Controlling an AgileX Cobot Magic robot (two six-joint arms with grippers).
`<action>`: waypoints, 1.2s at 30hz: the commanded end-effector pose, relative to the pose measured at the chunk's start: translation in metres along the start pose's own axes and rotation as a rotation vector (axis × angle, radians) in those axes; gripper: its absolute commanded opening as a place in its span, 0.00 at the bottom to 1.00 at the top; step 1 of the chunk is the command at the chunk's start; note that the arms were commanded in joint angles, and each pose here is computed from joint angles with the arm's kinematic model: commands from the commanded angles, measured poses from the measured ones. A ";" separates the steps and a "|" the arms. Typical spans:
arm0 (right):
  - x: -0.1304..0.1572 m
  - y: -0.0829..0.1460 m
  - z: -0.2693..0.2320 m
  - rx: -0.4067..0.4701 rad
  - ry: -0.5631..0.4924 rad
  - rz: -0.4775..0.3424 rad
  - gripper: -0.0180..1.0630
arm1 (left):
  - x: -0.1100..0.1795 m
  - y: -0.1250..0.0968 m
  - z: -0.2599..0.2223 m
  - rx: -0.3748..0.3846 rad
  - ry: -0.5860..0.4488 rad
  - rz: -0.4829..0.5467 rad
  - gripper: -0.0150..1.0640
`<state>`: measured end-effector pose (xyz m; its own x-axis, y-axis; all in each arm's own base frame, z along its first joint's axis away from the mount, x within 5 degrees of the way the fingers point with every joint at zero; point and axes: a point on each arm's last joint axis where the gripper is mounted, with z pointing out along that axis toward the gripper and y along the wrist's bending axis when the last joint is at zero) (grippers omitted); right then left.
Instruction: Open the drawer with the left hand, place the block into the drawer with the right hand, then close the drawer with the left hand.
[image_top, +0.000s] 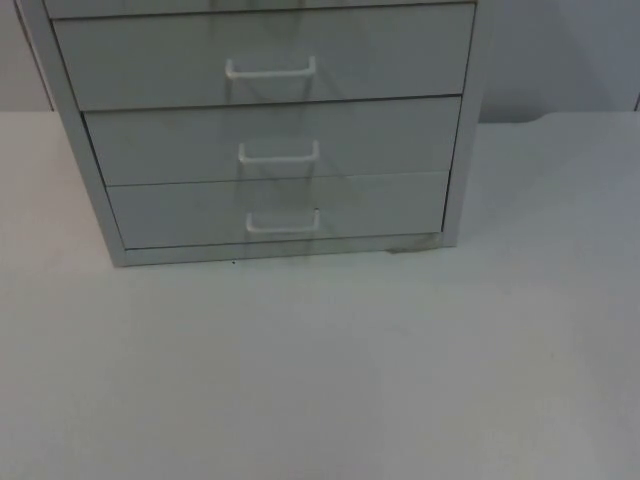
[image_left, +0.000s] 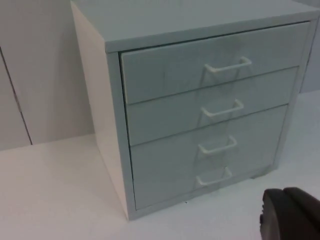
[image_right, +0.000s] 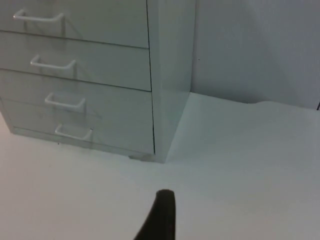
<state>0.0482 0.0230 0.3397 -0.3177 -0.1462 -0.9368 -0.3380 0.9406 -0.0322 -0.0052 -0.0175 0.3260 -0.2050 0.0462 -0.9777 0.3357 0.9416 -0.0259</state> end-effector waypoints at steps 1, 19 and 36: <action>0.004 0.002 -0.006 -0.012 0.004 -0.011 0.73 | 0.007 -0.002 -0.004 0.007 0.026 -0.012 0.01; 0.034 0.013 -0.046 -0.017 -0.089 0.014 0.73 | 0.036 0.009 -0.004 -0.116 0.211 -0.013 0.01; 0.061 0.012 -0.043 0.009 0.027 0.032 0.73 | 0.051 0.012 0.006 -0.125 0.280 -0.014 0.01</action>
<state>-0.0125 0.0136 0.2986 -0.3474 -0.1192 -0.9301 -0.3288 0.9444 0.0018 -0.0060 -0.0061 0.2764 -0.4536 0.1141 -0.8839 0.2307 0.9730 0.0072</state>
